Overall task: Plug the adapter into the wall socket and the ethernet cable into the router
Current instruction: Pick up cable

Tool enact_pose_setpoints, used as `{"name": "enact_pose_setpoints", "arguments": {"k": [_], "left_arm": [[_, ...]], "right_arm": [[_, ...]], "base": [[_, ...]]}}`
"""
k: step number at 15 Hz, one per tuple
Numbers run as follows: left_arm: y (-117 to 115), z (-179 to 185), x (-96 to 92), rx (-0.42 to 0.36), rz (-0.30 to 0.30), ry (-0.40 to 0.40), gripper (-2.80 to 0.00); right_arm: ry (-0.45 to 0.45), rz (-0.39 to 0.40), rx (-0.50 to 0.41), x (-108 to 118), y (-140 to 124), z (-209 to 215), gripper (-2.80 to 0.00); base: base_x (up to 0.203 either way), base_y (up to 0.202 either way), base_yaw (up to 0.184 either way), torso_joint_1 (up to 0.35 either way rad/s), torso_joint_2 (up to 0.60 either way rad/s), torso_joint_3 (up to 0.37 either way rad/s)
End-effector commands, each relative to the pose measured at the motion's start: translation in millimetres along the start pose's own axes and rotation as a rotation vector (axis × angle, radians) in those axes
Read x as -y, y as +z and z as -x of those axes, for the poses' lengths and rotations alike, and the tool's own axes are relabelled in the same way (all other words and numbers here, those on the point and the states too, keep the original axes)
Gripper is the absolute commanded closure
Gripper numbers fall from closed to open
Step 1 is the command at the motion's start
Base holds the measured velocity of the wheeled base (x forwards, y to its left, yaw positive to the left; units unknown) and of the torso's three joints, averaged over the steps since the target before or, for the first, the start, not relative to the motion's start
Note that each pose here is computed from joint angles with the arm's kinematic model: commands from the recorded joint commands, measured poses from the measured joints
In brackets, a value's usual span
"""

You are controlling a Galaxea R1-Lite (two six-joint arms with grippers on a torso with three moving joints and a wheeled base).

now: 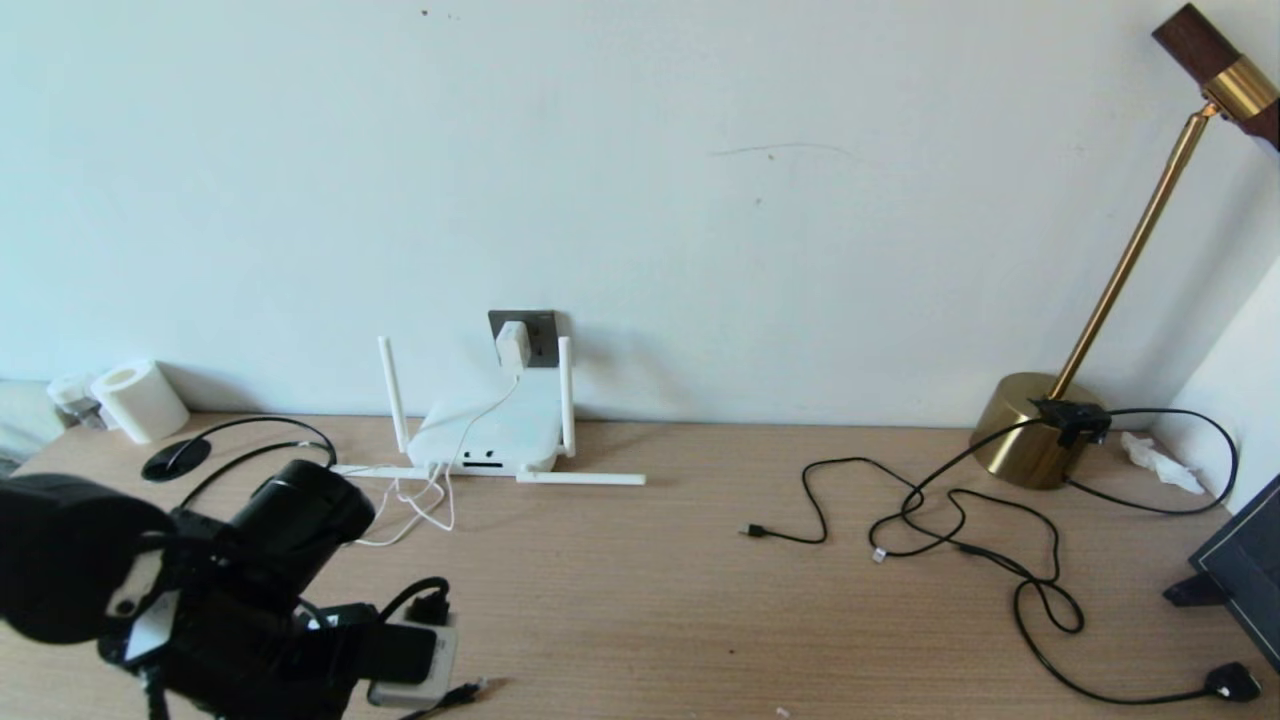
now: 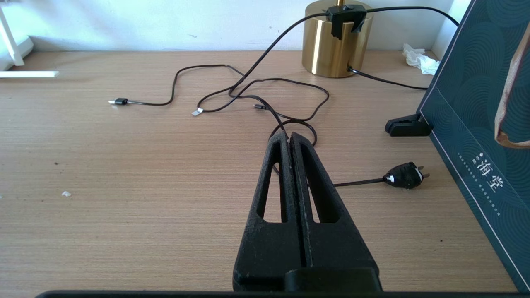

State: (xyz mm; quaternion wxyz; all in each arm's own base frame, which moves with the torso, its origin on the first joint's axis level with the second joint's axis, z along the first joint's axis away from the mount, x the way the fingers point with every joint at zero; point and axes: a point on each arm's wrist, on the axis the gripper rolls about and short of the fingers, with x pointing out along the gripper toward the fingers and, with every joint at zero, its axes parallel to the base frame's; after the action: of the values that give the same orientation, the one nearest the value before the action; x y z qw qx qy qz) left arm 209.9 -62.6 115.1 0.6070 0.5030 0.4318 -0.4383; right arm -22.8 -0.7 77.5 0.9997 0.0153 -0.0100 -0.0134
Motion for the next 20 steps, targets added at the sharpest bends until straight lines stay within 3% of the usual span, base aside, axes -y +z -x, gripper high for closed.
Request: {"name": "enact_pose_setpoints", "arguments": {"k": [1, 3, 8, 20], "left_arm": [[8, -20, -18.8, 0.021, 0.016, -0.061, -2.8], [13, -35, -30.8, 0.068, 0.085, -0.066, -2.8], [4, -61, -41.0, 0.059, 0.141, -0.081, -2.8], [9, -77, -45.6, 0.067, 0.165, -0.063, -2.8]], "right_arm": [[0.001, 0.0, -0.001, 0, 0, 0, 0.0], [0.001, 0.0, 0.0, 0, 0, 0, 0.0], [0.001, 0.001, -0.001, 0, 0, 0, 0.0], [-0.001, 0.0, 0.0, 0, 0, 0, 0.0]], "base": [[0.0, 0.0, 0.0, 0.0, 0.0, 0.0], [0.0, 0.0, 0.0, 0.0, 0.0, 0.0], [0.0, 0.0, 0.0, 0.0, 0.0, 0.0], [0.0, 0.0, 0.0, 0.0, 0.0, 0.0]]}}
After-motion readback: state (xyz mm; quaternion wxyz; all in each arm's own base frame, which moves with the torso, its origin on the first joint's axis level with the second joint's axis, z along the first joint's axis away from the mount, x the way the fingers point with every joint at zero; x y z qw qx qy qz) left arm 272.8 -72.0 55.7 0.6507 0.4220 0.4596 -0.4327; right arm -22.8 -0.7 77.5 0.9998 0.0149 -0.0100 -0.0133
